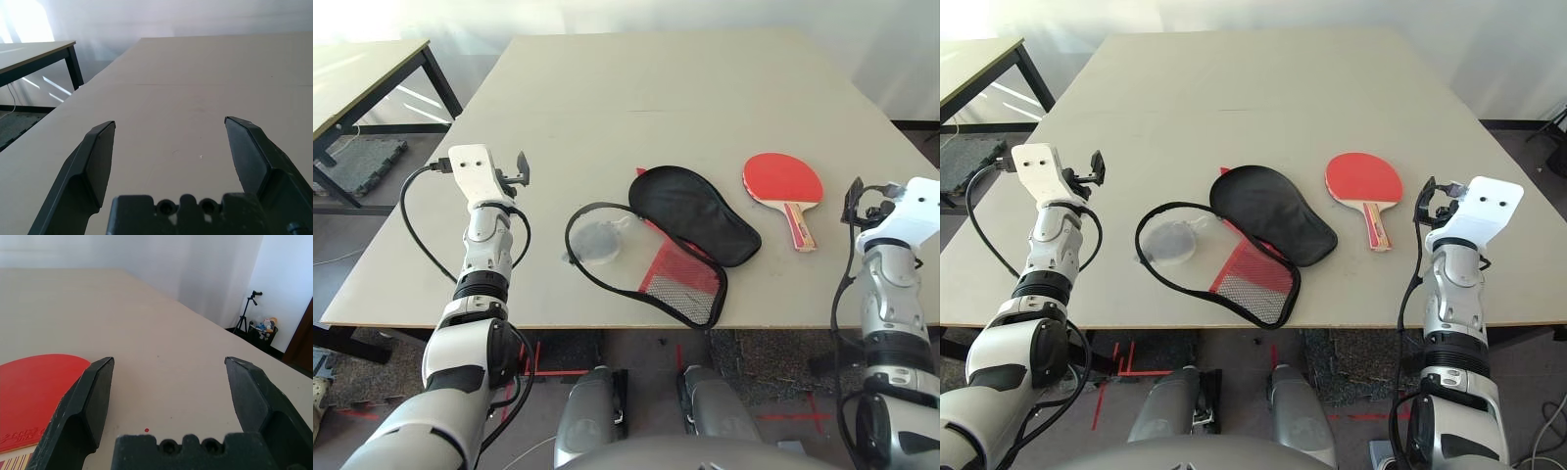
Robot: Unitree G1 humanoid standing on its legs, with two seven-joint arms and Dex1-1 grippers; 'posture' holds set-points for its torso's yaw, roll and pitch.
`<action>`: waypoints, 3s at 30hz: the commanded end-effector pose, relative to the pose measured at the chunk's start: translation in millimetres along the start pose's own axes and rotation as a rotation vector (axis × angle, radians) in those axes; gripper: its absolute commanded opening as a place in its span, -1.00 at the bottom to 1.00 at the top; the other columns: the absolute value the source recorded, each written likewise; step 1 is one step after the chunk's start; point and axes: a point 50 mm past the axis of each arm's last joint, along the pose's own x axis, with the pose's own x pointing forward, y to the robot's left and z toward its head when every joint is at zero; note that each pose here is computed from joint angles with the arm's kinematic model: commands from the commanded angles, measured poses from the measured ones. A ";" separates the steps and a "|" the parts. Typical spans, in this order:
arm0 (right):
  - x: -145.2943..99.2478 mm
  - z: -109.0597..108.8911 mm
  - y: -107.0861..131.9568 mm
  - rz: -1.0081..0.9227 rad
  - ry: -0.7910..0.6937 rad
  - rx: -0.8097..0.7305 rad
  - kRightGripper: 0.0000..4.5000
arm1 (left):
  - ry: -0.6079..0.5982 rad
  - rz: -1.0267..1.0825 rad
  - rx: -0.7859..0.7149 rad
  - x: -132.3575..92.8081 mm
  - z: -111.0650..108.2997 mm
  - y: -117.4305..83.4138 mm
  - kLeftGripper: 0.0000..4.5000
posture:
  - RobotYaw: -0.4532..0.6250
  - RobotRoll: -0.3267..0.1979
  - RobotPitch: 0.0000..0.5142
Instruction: Store the ping-pong paddle in its case and zip it.
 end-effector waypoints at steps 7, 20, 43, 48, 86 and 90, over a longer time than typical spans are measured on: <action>5.2 4.9 3.6 0.008 0.002 0.014 0.99 | -0.012 -0.033 -0.011 4.2 4.7 -4.3 1.00 | -0.37 0.25 -0.77; 7.9 13.1 20.5 0.063 0.019 0.057 0.99 | -0.047 -0.418 -0.029 12.4 34.3 -20.7 1.00 | -0.24 0.25 -0.84; -25.5 32.2 60.5 0.135 0.647 0.141 0.99 | 0.174 -1.296 0.085 -33.4 78.7 -38.3 1.00 | -0.17 0.25 -0.84; -25.0 20.7 62.9 0.148 0.698 0.124 0.99 | 0.198 -1.394 0.078 -41.0 85.5 -47.6 1.00 | -0.16 0.25 -0.84; -19.5 10.2 59.5 0.260 0.822 0.043 -0.47 | 0.265 -1.507 0.045 -59.9 77.2 -62.5 1.00 | -0.11 0.25 -0.77; -18.7 10.6 60.0 0.271 0.821 0.019 0.18 | 0.266 -1.513 0.043 -60.3 76.6 -63.2 1.00 | -0.11 0.25 -0.78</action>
